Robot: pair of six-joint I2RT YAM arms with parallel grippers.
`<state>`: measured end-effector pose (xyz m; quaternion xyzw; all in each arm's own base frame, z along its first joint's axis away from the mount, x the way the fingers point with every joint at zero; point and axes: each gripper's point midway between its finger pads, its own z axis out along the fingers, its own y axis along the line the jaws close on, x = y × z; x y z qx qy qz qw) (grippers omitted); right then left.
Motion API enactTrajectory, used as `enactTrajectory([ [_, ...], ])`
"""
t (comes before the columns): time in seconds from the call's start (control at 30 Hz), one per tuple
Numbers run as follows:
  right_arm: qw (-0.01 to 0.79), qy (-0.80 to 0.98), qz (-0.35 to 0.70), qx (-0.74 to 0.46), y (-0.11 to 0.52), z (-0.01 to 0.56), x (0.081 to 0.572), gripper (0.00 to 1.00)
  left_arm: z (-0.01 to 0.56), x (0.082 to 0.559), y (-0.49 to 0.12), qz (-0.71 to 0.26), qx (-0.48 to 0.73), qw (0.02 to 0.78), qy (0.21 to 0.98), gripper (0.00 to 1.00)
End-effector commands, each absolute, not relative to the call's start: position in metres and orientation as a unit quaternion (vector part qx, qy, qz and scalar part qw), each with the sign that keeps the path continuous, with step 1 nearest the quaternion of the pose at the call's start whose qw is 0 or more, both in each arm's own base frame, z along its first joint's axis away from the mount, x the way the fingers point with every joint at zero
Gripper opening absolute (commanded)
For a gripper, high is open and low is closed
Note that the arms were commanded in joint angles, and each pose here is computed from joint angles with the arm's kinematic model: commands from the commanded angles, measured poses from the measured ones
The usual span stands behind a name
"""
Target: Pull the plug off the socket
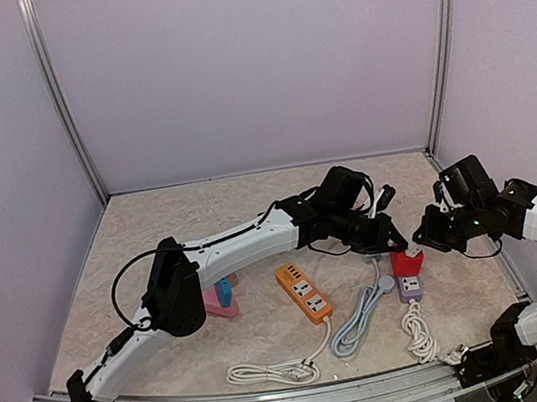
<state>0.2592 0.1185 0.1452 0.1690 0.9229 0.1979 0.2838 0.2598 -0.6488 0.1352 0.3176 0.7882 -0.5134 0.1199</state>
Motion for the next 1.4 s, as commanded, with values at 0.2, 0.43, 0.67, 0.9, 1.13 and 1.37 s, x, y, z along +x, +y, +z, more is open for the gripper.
enactTrajectory([
  [0.2,0.252,0.918,0.253,0.173,0.133,0.147,0.247,0.00,0.117,0.260,-0.649,-0.492,0.317,0.132,0.800,0.06],
  [0.43,0.256,0.918,0.244,0.181,0.129,0.143,0.246,0.00,0.095,0.259,-0.646,-0.475,0.310,0.117,0.815,0.06],
  [0.67,0.269,0.911,0.257,0.178,0.133,0.154,0.253,0.00,0.069,0.255,-0.643,-0.447,0.306,0.101,0.835,0.06],
  [0.9,0.290,0.901,0.273,0.171,0.137,0.170,0.261,0.00,0.053,0.256,-0.636,-0.418,0.298,0.097,0.853,0.06],
  [1.13,0.313,0.891,0.282,0.170,0.138,0.191,0.268,0.00,0.044,0.257,-0.631,-0.401,0.295,0.093,0.863,0.06],
  [1.37,0.320,0.889,0.277,0.173,0.134,0.202,0.268,0.00,0.041,0.257,-0.629,-0.393,0.295,0.092,0.866,0.06],
])
